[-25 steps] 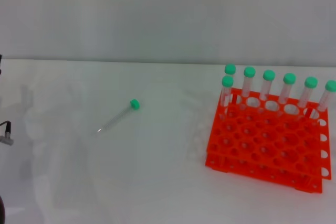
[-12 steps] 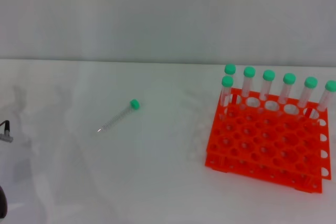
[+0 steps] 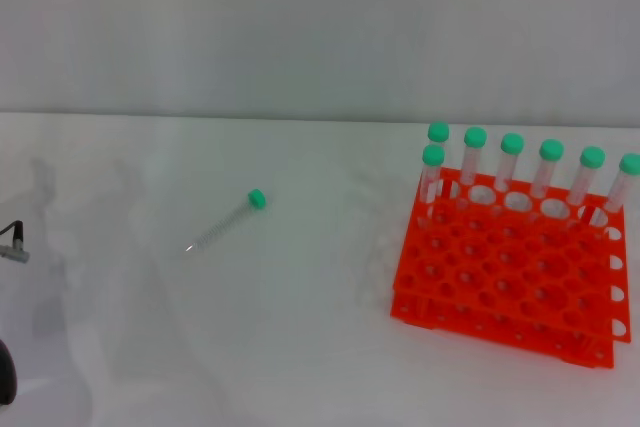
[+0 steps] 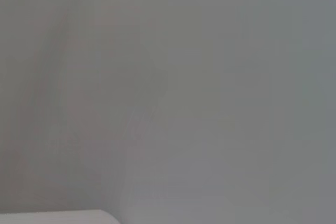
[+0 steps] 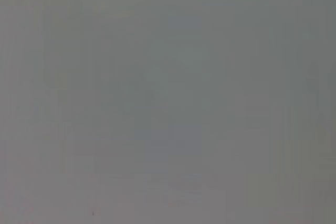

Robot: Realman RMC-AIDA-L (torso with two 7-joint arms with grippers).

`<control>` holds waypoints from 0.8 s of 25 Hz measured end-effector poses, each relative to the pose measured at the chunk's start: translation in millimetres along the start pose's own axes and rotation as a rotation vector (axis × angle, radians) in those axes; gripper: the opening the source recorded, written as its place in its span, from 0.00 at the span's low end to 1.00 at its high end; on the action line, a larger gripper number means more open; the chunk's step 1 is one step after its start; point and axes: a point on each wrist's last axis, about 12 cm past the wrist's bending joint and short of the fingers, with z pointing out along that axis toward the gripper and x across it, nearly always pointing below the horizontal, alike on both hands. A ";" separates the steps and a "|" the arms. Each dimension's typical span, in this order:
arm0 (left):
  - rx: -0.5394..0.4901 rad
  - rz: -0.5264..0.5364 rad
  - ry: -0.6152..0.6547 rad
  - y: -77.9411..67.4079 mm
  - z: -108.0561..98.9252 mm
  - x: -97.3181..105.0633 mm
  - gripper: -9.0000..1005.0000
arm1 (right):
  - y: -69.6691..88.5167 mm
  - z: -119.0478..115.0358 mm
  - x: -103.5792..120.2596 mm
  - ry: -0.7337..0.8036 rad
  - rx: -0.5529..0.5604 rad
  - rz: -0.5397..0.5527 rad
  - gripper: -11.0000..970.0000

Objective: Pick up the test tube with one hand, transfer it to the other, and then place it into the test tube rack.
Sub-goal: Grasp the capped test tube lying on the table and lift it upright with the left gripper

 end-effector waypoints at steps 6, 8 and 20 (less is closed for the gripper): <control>0.007 0.006 0.001 -1.7 0.8 -0.1 0.85 | 0.6 -1.0 1.1 0.004 0.000 0.002 0.87; 0.010 0.007 0.002 -2.8 1.3 -0.1 0.85 | 0.9 -1.9 2.0 0.006 0.000 0.003 0.87; 0.038 0.042 0.017 -3.8 -0.7 2.3 0.85 | 5.9 -7.2 7.1 0.020 -0.015 0.001 0.87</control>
